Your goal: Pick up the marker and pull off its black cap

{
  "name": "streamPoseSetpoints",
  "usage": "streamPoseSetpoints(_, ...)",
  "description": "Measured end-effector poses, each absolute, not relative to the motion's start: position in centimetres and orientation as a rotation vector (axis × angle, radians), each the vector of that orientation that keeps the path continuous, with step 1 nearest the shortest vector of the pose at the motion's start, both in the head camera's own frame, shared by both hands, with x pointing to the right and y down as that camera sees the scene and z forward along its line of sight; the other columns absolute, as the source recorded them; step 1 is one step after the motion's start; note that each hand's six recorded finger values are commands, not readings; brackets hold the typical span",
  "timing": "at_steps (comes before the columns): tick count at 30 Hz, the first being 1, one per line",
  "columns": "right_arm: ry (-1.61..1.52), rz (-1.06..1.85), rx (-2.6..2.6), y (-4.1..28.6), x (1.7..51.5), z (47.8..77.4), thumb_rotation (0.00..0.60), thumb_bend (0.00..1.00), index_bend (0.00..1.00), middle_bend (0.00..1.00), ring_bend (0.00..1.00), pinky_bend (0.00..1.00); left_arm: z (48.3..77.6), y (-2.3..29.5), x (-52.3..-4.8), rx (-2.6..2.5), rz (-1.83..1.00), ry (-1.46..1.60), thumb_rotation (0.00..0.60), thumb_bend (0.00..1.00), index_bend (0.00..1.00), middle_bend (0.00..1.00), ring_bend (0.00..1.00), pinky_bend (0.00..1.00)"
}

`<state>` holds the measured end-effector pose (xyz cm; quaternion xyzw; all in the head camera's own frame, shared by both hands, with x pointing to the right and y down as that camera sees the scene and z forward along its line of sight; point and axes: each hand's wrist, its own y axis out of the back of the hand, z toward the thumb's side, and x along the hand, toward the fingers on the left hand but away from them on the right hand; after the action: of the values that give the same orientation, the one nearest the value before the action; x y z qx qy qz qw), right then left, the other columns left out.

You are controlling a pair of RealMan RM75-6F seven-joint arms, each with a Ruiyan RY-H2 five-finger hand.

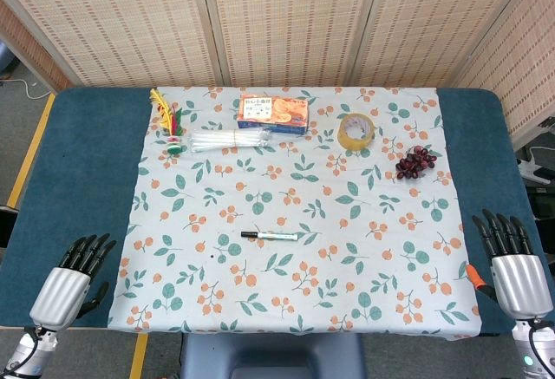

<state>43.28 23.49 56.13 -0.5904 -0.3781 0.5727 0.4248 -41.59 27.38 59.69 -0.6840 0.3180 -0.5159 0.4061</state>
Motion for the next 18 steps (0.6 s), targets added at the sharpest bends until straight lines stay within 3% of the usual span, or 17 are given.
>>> streamPoseSetpoints(10,-0.905,1.409,-1.532,23.5,41.6,57.4,0.600,0.18,0.00,0.00,0.00,0.00,59.9,25.8,-42.0,-1.676,-1.295,0.854,0.600,0.46,0.00,0.00,0.00,0.09)
streamPoseSetpoints(18,-0.753,1.320,-1.607,21.1,34.3,60.7,0.600,0.18,0.01,0.00,0.00,0.00,59.8,24.6,-42.7,-1.649,-1.311,0.895,0.600,0.46,0.00,0.00,0.00,0.09)
